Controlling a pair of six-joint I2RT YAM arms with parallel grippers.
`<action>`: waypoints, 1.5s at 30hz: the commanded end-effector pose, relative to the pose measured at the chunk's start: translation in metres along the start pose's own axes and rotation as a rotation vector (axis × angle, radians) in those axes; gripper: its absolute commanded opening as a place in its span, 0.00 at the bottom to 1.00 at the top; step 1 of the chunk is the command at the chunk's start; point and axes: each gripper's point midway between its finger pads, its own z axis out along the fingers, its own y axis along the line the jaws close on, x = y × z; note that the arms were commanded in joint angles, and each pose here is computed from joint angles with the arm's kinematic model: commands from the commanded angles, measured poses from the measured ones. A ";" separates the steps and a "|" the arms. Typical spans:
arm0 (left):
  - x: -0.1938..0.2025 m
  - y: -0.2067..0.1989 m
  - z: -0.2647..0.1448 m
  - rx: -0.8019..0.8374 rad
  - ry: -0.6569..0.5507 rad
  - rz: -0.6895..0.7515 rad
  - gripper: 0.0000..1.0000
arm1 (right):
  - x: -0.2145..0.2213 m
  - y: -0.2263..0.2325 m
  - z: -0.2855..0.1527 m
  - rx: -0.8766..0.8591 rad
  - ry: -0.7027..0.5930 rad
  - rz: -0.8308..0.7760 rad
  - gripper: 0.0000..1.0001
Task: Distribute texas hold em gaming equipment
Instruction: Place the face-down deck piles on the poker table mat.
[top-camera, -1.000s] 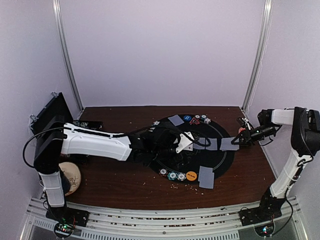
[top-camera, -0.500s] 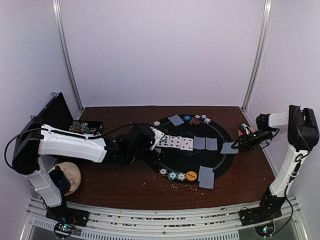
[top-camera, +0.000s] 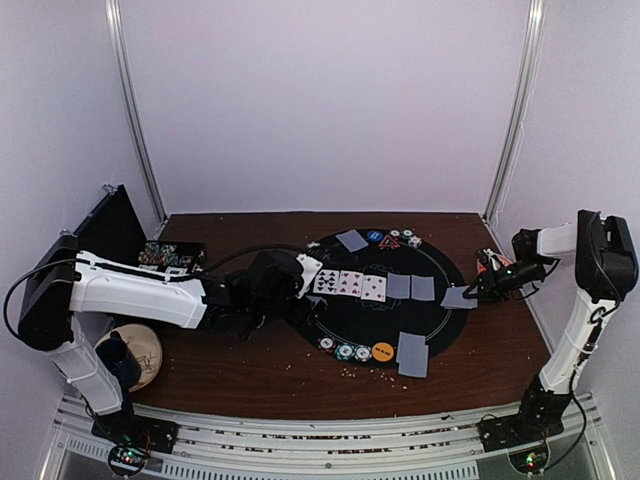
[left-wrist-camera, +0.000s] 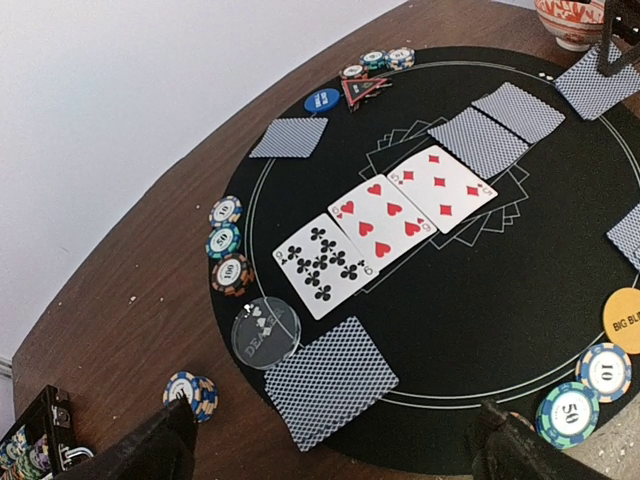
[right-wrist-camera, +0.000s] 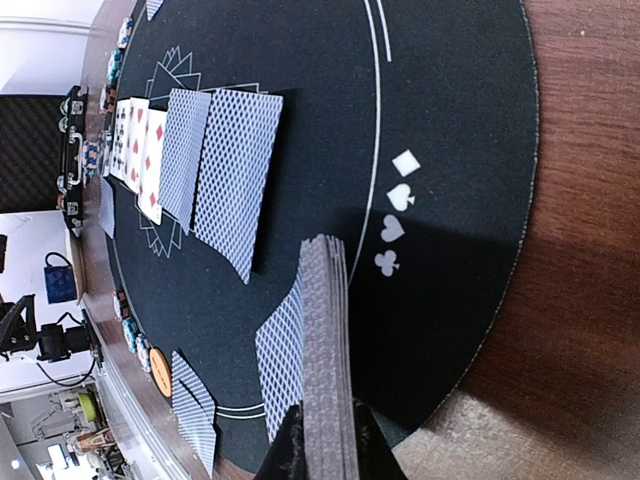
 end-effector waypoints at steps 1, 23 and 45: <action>-0.013 0.009 -0.006 -0.031 -0.059 -0.055 0.98 | 0.014 -0.030 0.004 0.133 0.038 0.037 0.04; -0.015 0.010 -0.008 -0.031 -0.066 -0.056 0.98 | 0.021 -0.035 -0.011 0.226 0.050 -0.001 0.38; -0.011 0.009 -0.005 -0.040 -0.054 -0.053 0.98 | 0.027 -0.011 -0.014 0.206 0.075 -0.072 0.45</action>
